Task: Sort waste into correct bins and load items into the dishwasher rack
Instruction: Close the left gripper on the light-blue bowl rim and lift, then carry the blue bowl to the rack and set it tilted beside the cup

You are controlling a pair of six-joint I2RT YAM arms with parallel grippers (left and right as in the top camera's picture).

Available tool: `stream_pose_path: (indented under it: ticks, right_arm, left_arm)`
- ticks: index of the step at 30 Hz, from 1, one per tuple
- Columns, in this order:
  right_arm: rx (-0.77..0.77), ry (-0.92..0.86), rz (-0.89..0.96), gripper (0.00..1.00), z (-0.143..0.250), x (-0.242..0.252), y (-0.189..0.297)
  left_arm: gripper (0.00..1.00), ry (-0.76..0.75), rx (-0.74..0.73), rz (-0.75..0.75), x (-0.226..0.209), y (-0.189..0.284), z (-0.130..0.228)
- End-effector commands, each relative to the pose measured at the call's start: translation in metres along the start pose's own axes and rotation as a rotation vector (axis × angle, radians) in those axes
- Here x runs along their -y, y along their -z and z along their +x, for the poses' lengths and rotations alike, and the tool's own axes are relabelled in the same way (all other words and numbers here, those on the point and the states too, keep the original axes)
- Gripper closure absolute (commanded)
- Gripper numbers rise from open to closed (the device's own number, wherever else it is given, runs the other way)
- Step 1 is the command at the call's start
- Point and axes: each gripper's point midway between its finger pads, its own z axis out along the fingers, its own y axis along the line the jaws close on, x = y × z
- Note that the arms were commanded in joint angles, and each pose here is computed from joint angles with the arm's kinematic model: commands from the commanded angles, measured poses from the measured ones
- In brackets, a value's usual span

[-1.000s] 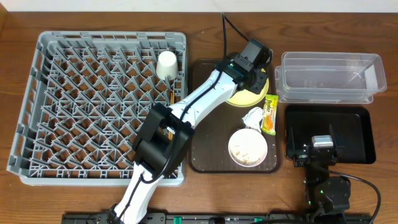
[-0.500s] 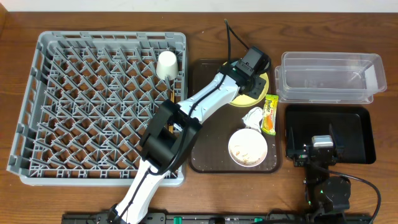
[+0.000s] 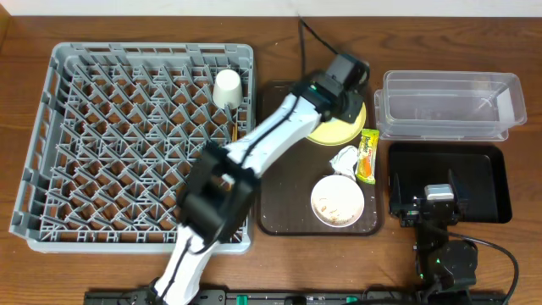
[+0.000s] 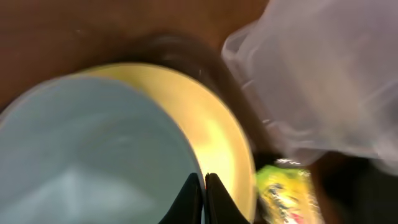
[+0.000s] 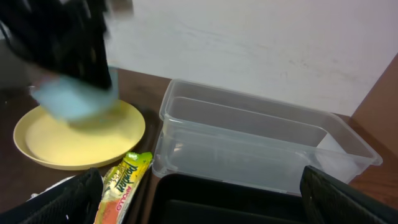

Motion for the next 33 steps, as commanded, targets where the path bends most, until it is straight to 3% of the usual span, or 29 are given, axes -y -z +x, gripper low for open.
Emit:
stream_pose_path:
  ticks: [1, 5, 9, 15, 22, 33]
  right_arm:
    - [-0.007, 0.011, 0.0, 0.01, 0.002, 0.0, 0.0]
    - [-0.007, 0.011, 0.0, 0.01, 0.002, 0.0, 0.0]
    - [-0.007, 0.011, 0.0, 0.01, 0.002, 0.0, 0.0]
    - [-0.007, 0.011, 0.0, 0.01, 0.002, 0.0, 0.0]
    - [-0.007, 0.011, 0.0, 0.01, 0.002, 0.0, 0.0]
    - [-0.007, 0.011, 0.0, 0.01, 0.002, 0.0, 0.0]
  left_arm:
    - [0.94, 0.121, 0.125, 0.101, 0.003, 0.08, -0.049]
    - [0.94, 0.204, 0.114, 0.299, -0.008, 0.152, -0.061]
    - [0.94, 0.355, 0.057, 0.428, -0.058, 0.211, -0.05]
    - [0.94, 0.53, 0.058, 0.807, -0.115, 0.273, -0.04]
    - [0.94, 0.702, 0.054, 0.985, -0.156, 0.27, -0.01]
    - [0.94, 0.795, 0.044, 0.973, -0.176, 0.233, 0.051]
